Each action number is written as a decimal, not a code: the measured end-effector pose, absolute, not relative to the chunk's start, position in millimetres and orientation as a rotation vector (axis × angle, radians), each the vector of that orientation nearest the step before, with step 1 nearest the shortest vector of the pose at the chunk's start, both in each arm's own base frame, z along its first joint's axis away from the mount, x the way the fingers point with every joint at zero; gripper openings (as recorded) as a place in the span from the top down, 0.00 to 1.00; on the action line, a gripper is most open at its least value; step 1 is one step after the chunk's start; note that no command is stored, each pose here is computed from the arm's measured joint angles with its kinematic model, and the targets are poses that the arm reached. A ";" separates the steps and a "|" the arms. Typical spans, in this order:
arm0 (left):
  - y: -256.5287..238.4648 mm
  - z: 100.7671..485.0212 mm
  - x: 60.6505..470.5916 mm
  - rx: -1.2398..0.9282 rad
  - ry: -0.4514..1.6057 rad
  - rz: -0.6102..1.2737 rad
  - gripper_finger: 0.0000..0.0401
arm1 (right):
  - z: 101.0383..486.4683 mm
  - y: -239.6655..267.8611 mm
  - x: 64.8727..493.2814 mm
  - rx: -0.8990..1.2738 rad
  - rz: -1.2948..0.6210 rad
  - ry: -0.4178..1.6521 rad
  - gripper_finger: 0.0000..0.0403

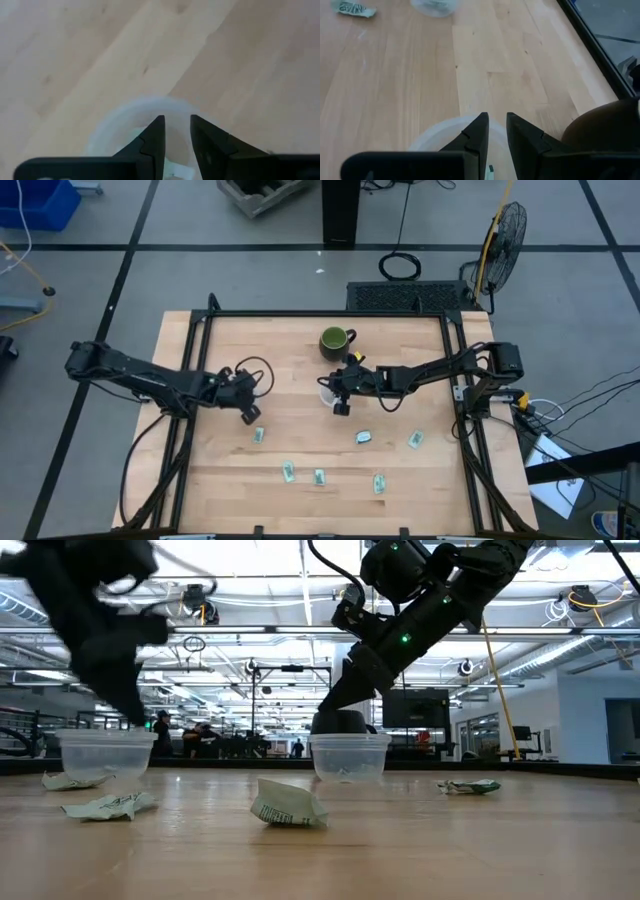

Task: Pick and place Stevia / Truvia into bins
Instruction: Put the white stevia packet into the left transparent container

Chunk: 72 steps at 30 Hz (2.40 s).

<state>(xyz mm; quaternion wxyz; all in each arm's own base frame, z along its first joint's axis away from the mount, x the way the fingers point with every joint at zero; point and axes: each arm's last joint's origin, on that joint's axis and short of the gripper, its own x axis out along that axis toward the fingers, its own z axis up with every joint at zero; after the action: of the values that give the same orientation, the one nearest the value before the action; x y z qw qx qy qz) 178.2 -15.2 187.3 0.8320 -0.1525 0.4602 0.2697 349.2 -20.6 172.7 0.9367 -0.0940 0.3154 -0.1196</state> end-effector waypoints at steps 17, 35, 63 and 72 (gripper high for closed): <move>-53.6 207.4 209.9 -0.574 1.071 0.167 0.76 | 172.1 -20.6 348.8 -0.229 -0.231 0.658 0.84; -114.1 156.5 214.0 -0.315 1.256 0.124 0.76 | 173.0 -20.6 349.4 -0.224 -0.233 0.648 0.84; -108.0 151.4 209.2 -0.195 1.287 0.194 0.76 | 173.5 -20.6 349.7 -0.230 -0.232 0.643 0.84; -106.7 144.4 207.4 -0.207 1.268 0.187 0.76 | 173.6 -20.6 349.7 -0.230 -0.232 0.642 0.84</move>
<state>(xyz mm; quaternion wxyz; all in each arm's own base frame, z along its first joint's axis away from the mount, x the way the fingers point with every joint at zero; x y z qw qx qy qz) 207.4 -106.7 144.4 0.7966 -0.0966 0.5904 0.0871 349.7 -20.6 173.6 0.9358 -0.1127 0.3143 -0.1134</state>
